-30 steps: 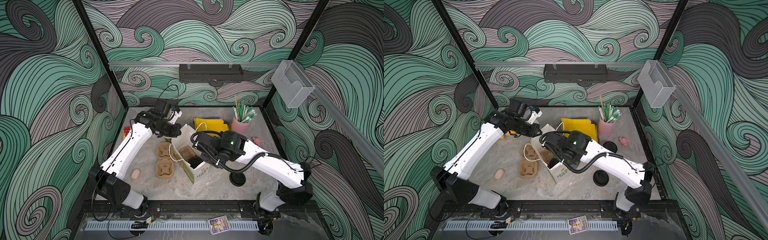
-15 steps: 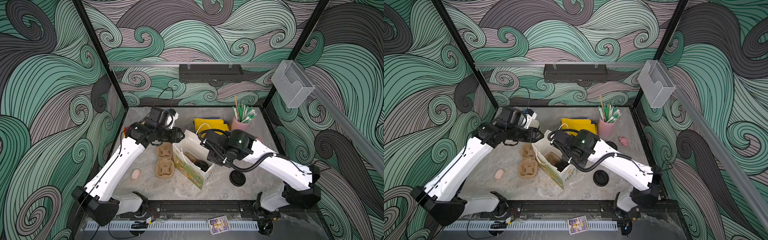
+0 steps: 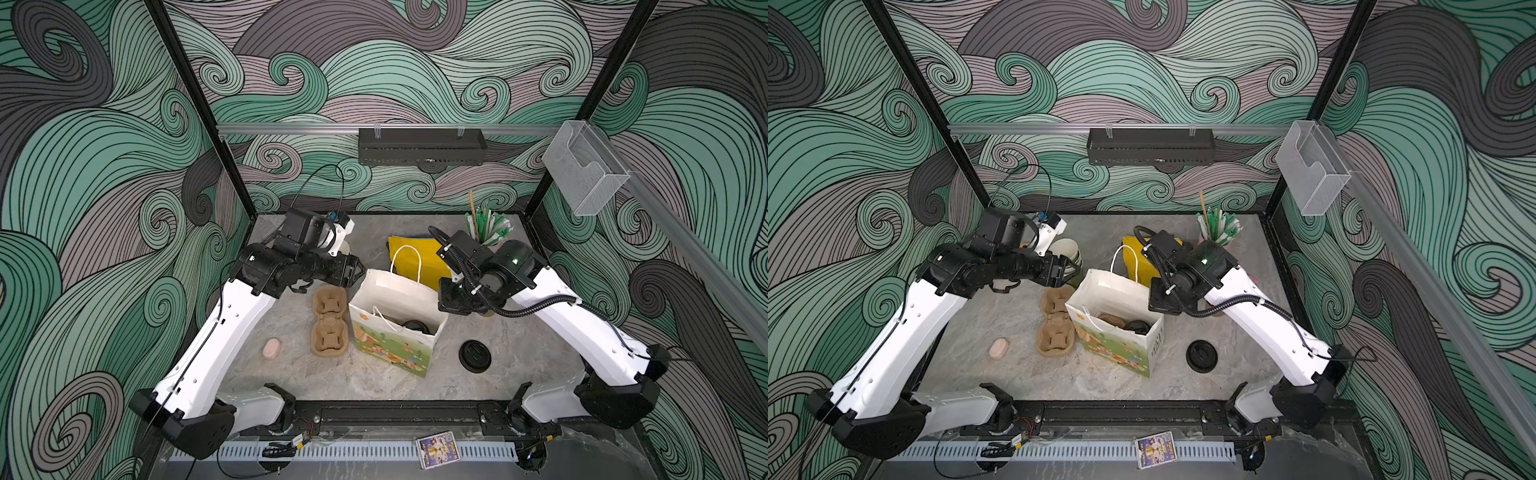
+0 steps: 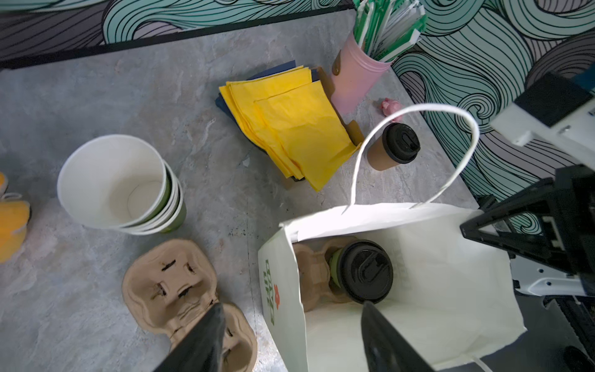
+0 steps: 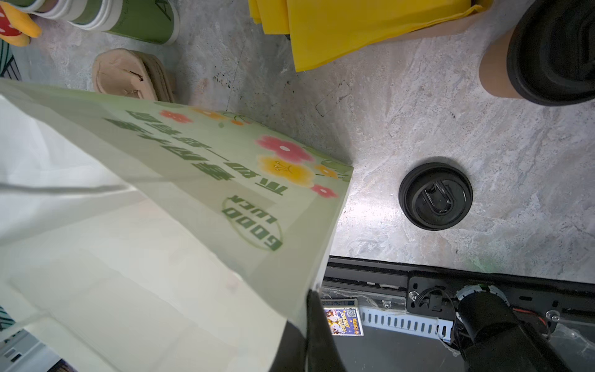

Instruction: Pack the takeout coffee

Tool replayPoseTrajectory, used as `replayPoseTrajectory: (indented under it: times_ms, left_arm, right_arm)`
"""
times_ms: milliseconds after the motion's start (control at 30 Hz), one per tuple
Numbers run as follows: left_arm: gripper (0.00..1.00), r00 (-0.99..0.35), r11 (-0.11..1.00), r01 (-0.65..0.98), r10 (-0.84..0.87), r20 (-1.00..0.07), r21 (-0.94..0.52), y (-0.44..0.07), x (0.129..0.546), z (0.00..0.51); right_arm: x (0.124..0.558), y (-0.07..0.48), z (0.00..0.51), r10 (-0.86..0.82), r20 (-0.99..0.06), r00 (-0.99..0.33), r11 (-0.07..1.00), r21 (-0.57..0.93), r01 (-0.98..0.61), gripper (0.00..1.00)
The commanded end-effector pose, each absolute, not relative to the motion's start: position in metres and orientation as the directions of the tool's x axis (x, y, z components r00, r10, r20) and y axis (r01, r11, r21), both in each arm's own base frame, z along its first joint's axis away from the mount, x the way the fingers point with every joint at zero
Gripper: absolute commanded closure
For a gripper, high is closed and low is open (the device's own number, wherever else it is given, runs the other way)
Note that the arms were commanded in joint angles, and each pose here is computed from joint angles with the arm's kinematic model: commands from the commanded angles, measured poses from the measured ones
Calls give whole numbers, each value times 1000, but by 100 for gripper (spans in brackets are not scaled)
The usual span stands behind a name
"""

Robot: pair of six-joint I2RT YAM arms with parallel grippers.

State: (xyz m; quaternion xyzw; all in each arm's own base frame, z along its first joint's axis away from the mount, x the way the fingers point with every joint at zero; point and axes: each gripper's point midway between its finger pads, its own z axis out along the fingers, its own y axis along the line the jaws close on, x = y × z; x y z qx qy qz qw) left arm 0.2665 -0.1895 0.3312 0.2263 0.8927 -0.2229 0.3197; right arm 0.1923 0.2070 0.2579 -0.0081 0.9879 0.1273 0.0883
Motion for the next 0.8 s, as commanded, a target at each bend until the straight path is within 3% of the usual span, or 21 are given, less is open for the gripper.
replayPoseTrajectory:
  times_ms: [0, 167, 333, 533, 767]
  left_arm:
    - [31, -593, 685, 700, 400, -699, -202, -210, 276, 335]
    - [31, -527, 473, 829, 480, -702, -299, -250, 272, 329]
    - [31, -481, 361, 872, 511, -712, -330, -269, 271, 323]
    - [32, -408, 285, 913, 606, -682, -293, -286, 275, 300]
    - [47, -378, 231, 924, 675, -634, -305, -290, 264, 281]
  right_arm:
    - [191, 215, 261, -104, -172, -980, 950, 273, -149, 91]
    - [188, 212, 276, -95, -204, -974, 944, 292, -154, 64]
    - [169, 190, 289, 11, -235, -972, 940, 333, -69, 41]
    - [149, 192, 282, 125, -217, -968, 912, 410, 26, 34]
    - [156, 208, 272, 126, -214, -969, 926, 376, 38, 33]
